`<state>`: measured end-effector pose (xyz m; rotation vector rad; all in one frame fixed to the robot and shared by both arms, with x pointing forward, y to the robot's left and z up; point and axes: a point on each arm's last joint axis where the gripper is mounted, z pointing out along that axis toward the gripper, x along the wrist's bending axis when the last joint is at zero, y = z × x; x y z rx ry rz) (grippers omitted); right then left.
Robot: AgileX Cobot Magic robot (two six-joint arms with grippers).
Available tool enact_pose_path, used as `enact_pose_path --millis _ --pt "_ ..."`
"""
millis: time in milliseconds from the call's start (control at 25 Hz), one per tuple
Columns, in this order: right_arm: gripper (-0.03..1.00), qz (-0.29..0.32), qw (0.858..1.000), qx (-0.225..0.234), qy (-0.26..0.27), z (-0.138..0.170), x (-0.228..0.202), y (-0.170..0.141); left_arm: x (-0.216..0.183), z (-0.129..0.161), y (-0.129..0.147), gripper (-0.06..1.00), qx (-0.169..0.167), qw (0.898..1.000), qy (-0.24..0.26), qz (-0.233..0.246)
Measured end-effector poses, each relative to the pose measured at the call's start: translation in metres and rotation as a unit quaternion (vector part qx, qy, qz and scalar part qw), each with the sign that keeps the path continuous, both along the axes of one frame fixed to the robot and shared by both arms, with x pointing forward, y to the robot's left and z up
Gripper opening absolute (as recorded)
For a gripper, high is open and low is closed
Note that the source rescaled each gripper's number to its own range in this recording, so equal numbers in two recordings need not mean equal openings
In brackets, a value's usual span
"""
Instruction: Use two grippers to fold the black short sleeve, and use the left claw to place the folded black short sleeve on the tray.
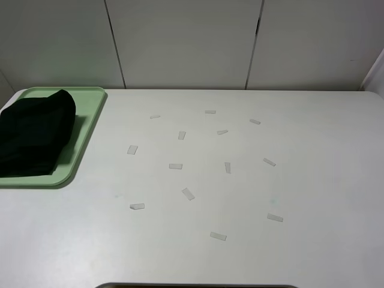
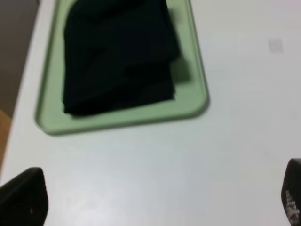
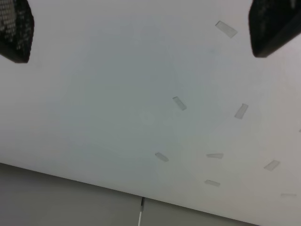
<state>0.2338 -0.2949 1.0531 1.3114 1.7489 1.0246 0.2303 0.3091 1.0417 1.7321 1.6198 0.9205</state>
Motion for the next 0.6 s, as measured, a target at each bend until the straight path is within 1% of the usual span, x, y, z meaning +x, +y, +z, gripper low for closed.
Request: enact_pose_path --millis 120,600 --pt "1.0 0.0 1.0 0.0 0.0 0.0 0.0 0.0 -0.0025 -0.0017 -0.0001 1.0 -0.007 1.0 -0.007 0.003" --pt "1.0 0.0 1.0 0.0 0.0 0.0 0.0 0.0 -0.0021 -0.003 -0.0032 1.0 -0.022 1.0 -0.005 -0.007"
